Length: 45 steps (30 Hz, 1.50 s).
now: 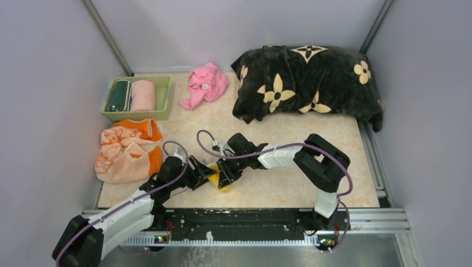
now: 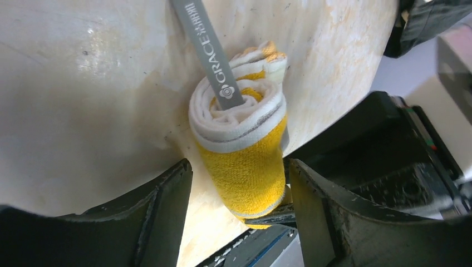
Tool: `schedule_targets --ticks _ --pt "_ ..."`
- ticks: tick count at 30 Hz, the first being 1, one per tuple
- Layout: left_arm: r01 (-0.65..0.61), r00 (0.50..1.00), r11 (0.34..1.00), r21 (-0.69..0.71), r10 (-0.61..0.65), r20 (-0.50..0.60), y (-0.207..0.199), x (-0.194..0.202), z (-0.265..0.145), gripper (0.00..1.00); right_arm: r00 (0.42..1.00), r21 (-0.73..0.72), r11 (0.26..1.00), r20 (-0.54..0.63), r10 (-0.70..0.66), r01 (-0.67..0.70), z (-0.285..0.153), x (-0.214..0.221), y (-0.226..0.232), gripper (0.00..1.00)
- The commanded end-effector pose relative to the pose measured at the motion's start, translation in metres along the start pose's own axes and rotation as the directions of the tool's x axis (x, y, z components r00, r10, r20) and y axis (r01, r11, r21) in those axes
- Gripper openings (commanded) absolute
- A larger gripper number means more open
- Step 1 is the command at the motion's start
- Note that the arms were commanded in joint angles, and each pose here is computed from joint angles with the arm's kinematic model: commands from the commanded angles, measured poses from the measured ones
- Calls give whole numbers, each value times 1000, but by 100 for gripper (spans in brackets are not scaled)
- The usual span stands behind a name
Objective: Roll the towels
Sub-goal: Roll the towel at the center of the board.
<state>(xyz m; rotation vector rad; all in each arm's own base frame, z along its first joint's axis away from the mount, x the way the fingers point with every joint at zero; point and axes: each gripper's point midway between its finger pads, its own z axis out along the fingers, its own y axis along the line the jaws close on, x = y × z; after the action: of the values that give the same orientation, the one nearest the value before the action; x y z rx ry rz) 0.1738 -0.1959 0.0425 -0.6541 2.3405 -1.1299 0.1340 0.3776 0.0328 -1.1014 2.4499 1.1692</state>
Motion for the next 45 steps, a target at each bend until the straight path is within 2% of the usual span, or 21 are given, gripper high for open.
schedule_targets --ticks 1,10,16,22,26,29,33,38,42,43,44,45 --pt "21 999 1000 -18 -20 47 9 -6 -2 71 985 -225 962 -106 133 -154 2 20 14 19" --pt "12 997 994 -109 -4 77 23 -20 8 69 957 -297 914 -170 234 -276 7 28 1 19" --pt "-62 995 983 -173 75 66 20 -31 19 68 947 -307 900 -185 261 -308 12 31 -4 20" --pt "-120 993 947 -298 111 -47 41 -22 26 51 957 -246 928 -145 252 -282 10 23 -11 23" --pt "-138 990 918 -373 122 -66 57 -22 27 39 973 -174 958 -80 217 -228 1 12 -15 36" --pt "-142 990 902 -407 125 -68 60 -24 26 35 985 -60 983 -13 174 -174 -11 1 -20 45" --pt "-146 989 886 -440 132 -62 60 -30 25 34 997 147 987 51 61 -68 -27 -10 -19 50" --pt "-148 989 877 -458 139 -54 56 -35 25 34 985 409 911 138 -107 42 -54 -31 -9 53" --pt "-147 989 875 -461 138 -53 54 -36 25 34 958 531 841 176 -227 102 -65 -42 7 54" --pt "-148 989 874 -464 140 -51 53 -37 25 34 949 548 828 186 -254 114 -65 -44 14 59" --pt "-148 989 872 -466 141 -51 53 -37 24 34 939 566 815 198 -280 124 -65 -48 20 76" --pt "-148 989 871 -469 142 -49 53 -38 24 34 931 582 802 203 -302 133 -64 -50 25 82"
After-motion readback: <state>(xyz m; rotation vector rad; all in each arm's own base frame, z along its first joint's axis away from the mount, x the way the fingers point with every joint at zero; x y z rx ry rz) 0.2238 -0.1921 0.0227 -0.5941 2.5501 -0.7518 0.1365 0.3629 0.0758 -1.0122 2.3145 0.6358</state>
